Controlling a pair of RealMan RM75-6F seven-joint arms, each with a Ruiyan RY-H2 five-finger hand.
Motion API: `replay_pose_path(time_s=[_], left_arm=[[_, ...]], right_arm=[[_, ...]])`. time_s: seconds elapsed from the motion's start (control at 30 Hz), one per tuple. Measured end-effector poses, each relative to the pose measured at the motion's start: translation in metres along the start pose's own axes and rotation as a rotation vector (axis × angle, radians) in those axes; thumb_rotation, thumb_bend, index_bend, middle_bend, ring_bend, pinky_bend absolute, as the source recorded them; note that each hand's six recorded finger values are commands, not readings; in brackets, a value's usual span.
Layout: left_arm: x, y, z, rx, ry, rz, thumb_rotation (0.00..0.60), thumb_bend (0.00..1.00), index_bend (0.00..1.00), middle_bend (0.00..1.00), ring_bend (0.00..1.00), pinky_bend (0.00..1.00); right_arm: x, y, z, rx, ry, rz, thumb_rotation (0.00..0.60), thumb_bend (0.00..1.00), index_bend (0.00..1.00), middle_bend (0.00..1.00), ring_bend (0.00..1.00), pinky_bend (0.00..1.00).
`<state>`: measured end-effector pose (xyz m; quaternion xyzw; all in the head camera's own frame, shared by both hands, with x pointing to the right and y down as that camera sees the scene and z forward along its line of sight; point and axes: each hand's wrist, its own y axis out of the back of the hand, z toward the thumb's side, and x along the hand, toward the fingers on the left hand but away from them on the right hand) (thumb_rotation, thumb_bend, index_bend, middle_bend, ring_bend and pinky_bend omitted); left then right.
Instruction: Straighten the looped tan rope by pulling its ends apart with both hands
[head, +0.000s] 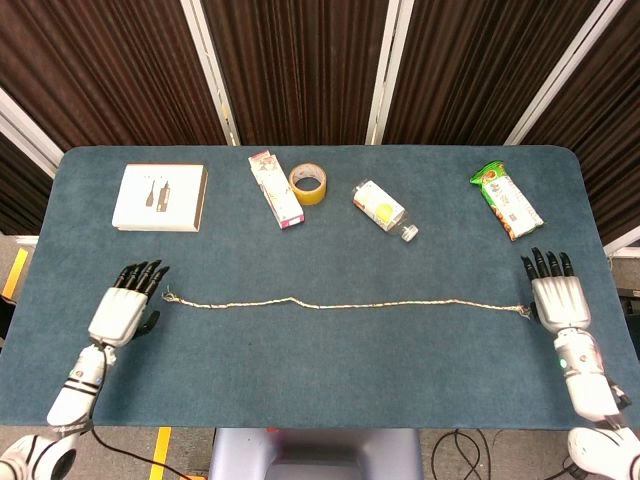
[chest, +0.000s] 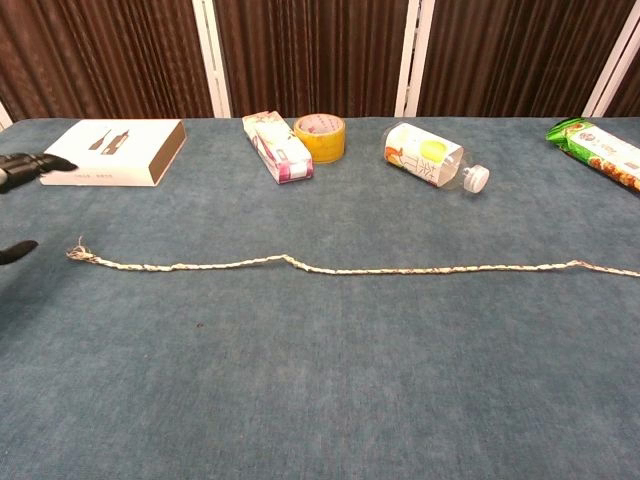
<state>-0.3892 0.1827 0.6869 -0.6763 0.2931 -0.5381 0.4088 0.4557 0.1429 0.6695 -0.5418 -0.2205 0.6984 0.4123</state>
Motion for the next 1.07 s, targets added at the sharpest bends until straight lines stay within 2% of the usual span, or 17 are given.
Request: replay_pose_path(time_s=[0.17, 0.27, 0.37, 0.43, 0.5, 0.6, 0.83, 1.07], left_arm=[[-0.035, 0.032, -0.001, -0.038, -0.001, 0.092, 0.6, 0.4, 0.0, 0.0, 0.0, 0.1], [-0.07, 0.045, -0.003, -0.058, 0.01, 0.133, 0.6, 0.39, 0.0, 0.0, 0.0, 0.1], [-0.11, 0.055, -0.009, -0.069, 0.05, 0.166, 0.6, 0.38, 0.0, 0.0, 0.0, 0.1], [-0.138, 0.061, -0.014, -0.075, 0.092, 0.193, 0.6, 0.38, 0.0, 0.0, 0.0, 0.1], [-0.164, 0.065, -0.019, -0.081, 0.134, 0.213, 0.6, 0.38, 0.0, 0.0, 0.0, 0.09], [-0.183, 0.066, -0.024, -0.078, 0.161, 0.206, 0.6, 0.38, 0.0, 0.0, 0.0, 0.08], [-0.179, 0.049, -0.032, -0.058, 0.167, 0.07, 0.6, 0.37, 0.0, 0.0, 0.0, 0.08], [-0.177, 0.052, -0.034, -0.05, 0.164, 0.068, 0.6, 0.37, 0.0, 0.0, 0.0, 0.08]], right_arm=[[0.036, 0.028, -0.009, -0.084, 0.017, -0.145, 0.6, 0.41, 0.0, 0.0, 0.0, 0.0], [0.066, 0.041, -0.014, -0.135, 0.033, -0.239, 0.6, 0.38, 0.0, 0.0, 0.0, 0.0], [0.105, 0.045, -0.021, -0.168, 0.052, -0.301, 0.6, 0.34, 0.0, 0.0, 0.0, 0.0], [0.133, 0.04, -0.026, -0.194, 0.06, -0.305, 0.6, 0.33, 0.0, 0.0, 0.0, 0.0], [0.147, 0.037, -0.031, -0.226, 0.058, -0.306, 0.6, 0.33, 0.0, 0.0, 0.0, 0.0], [0.159, 0.034, -0.042, -0.248, 0.039, -0.309, 0.6, 0.33, 0.0, 0.0, 0.0, 0.0], [0.158, 0.027, -0.047, -0.268, 0.027, -0.255, 0.6, 0.33, 0.0, 0.0, 0.0, 0.0], [0.159, 0.026, -0.045, -0.257, 0.026, -0.24, 0.6, 0.33, 0.0, 0.0, 0.0, 0.0]])
